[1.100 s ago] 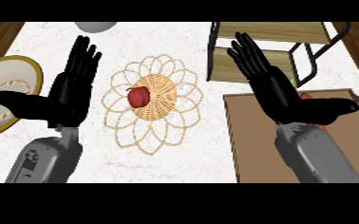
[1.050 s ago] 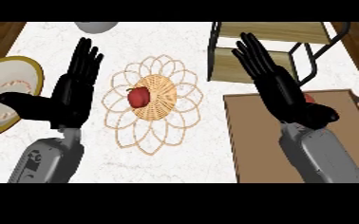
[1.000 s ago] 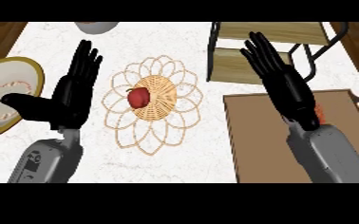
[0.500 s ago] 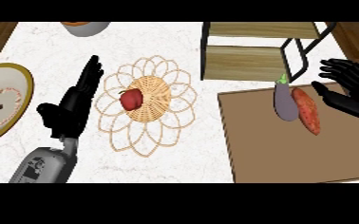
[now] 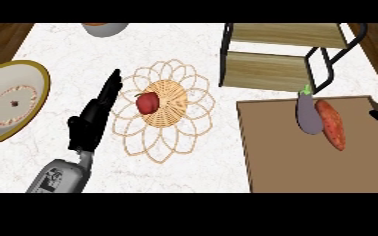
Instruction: Pick the sweet potato from the tray and place it in the tiered shelf
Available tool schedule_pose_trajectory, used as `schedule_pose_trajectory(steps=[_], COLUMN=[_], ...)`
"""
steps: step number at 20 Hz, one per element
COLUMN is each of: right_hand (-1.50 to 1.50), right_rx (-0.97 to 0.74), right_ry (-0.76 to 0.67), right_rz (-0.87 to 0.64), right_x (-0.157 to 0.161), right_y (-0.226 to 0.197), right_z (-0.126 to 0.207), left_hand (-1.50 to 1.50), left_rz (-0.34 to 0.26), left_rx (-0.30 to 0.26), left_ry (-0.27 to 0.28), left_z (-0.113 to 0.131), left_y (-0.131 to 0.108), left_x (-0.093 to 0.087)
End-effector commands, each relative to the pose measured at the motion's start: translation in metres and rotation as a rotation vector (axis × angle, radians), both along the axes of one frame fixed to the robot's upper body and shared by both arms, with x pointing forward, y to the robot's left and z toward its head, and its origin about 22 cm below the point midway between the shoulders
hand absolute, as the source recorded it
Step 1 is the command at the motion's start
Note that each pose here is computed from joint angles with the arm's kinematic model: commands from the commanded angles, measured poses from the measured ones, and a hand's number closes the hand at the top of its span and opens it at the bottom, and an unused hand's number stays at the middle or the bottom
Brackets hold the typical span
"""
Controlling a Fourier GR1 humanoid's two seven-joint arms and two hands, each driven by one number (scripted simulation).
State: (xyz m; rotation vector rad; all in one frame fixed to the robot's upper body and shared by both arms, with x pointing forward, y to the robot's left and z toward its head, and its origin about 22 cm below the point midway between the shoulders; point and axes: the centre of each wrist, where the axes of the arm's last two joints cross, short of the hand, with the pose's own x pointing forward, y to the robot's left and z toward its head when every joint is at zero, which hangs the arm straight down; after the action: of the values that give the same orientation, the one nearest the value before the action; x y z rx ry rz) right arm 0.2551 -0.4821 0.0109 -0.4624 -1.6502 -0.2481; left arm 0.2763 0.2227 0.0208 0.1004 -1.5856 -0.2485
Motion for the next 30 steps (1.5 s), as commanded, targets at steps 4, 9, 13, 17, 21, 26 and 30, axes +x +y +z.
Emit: schedule_pose_trajectory(steps=[4, 9, 13, 17, 21, 26, 30], right_hand=[-1.5, -1.5, -1.5, -1.5, -1.5, -1.5, -1.5], right_rx=[-0.172, -0.265, -0.417, -0.563, -0.719, -0.735, -0.743], right_ry=[0.189, 0.235, 0.387, 0.544, 0.643, 0.692, 0.68], right_rz=[0.291, 0.338, 0.416, 0.516, 0.553, 0.534, 0.536], right_x=[-0.001, 0.031, 0.036, 0.04, 0.044, 0.043, 0.028], right_y=[-0.035, -0.019, -0.014, 0.001, 0.026, 0.042, 0.065], right_z=[0.044, 0.086, 0.125, 0.139, 0.159, 0.164, 0.165], left_hand=[0.0, 0.0, 0.0, 0.0, 0.0, 0.0, 0.0], left_rz=[-0.005, -0.026, 0.007, 0.004, 0.018, 0.006, 0.007], left_rx=[0.012, 0.007, 0.004, 0.013, 0.009, 0.009, 0.006], left_ry=[-0.005, 0.011, 0.031, 0.024, 0.015, 0.01, 0.02], left_z=[-0.006, 0.013, -0.006, -0.01, 0.0, -0.009, -0.011], left_y=[-0.013, 0.003, -0.011, 0.001, 0.0, 0.004, 0.013], left_x=[-0.001, 0.009, 0.002, -0.004, 0.015, 0.007, 0.022])
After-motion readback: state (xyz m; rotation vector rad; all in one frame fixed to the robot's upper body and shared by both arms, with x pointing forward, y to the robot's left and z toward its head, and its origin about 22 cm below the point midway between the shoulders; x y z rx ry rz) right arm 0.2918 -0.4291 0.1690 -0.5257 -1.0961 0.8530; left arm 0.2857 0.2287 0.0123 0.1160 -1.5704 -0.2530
